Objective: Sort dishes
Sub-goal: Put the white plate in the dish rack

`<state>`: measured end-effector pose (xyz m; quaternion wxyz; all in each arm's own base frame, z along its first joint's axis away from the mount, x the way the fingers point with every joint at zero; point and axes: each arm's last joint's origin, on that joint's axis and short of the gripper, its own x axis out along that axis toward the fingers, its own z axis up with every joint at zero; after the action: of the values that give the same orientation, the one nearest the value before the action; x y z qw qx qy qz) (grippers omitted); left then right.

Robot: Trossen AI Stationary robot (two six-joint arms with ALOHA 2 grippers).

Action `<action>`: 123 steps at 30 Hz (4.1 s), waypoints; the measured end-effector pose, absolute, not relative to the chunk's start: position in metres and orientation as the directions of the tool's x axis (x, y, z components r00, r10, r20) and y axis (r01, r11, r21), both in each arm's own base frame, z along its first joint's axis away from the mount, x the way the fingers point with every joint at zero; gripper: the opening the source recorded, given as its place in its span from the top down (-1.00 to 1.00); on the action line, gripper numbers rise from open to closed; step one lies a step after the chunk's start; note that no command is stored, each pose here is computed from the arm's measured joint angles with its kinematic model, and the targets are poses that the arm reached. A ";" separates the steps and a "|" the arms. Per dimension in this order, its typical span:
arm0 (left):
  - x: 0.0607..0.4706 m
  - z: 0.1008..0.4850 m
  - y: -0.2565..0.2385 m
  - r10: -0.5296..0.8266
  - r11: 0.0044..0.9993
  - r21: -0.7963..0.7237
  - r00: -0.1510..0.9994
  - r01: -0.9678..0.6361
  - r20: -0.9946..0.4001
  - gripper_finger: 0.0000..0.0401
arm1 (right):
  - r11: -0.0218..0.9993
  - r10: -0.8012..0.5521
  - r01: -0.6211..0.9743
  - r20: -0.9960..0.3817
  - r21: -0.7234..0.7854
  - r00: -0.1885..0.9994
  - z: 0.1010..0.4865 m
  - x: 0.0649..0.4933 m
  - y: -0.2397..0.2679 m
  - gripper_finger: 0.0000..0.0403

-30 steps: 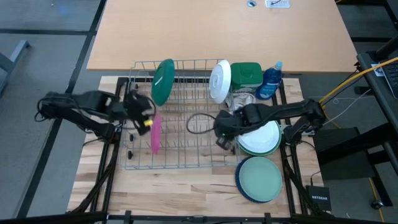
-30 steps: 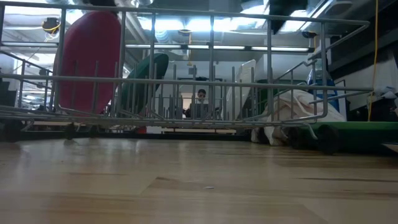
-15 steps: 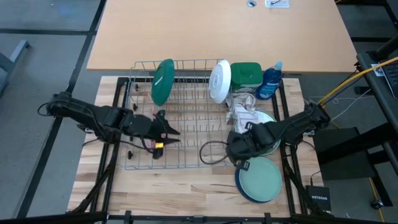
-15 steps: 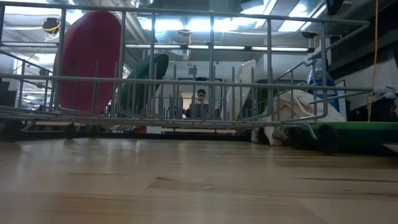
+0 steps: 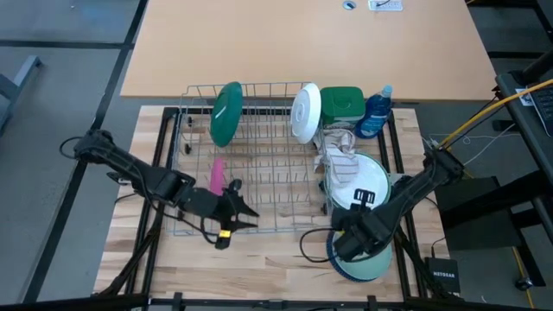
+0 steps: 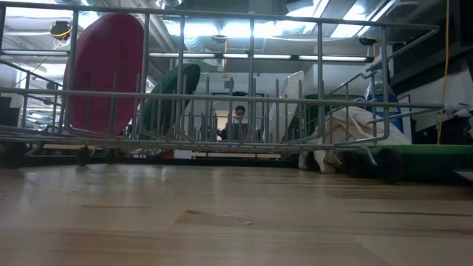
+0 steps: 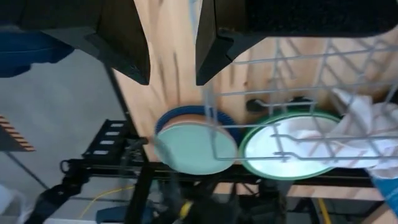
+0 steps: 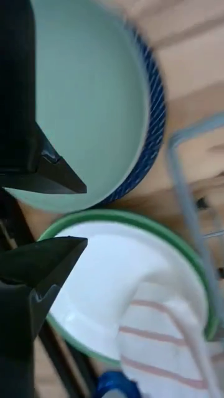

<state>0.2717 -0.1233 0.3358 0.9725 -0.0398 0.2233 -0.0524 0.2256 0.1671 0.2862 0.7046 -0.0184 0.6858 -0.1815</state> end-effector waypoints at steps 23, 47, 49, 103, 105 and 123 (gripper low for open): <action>0.265 0.339 -0.143 -0.188 0.980 -0.139 0.900 0.144 -0.394 0.41 | 0.955 -0.210 0.175 -0.962 -0.240 -0.174 0.231 0.121 0.092 0.38; 0.265 0.339 -0.143 -0.187 0.979 -0.152 0.900 0.137 -0.393 0.41 | 0.988 -0.104 0.125 -0.993 -0.095 0.063 0.212 0.128 0.095 0.38; 0.265 0.339 -0.143 -0.187 0.979 -0.151 0.900 0.137 -0.393 0.41 | 0.987 -0.101 0.129 -0.993 -0.092 0.067 0.212 0.129 0.096 0.38; 0.265 0.339 -0.143 -0.187 0.980 -0.142 0.900 0.141 -0.394 0.41 | 0.911 -0.329 0.273 -0.944 -0.310 0.026 0.148 0.132 0.093 0.38; 0.265 0.339 -0.143 -0.187 0.980 -0.142 0.900 0.141 -0.393 0.41 | 0.904 -0.354 0.274 -0.934 -0.329 0.046 0.146 0.134 0.093 0.38; 0.265 0.339 -0.143 -0.187 0.980 -0.142 0.900 0.141 -0.394 0.41 | 0.865 -0.475 0.267 -0.864 -0.424 0.168 0.140 0.143 0.094 0.83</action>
<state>0.2646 -0.1429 0.3390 0.9732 -0.0551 0.2070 -0.0841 0.1432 0.0938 0.1405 0.7592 -0.0873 0.5969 -0.2444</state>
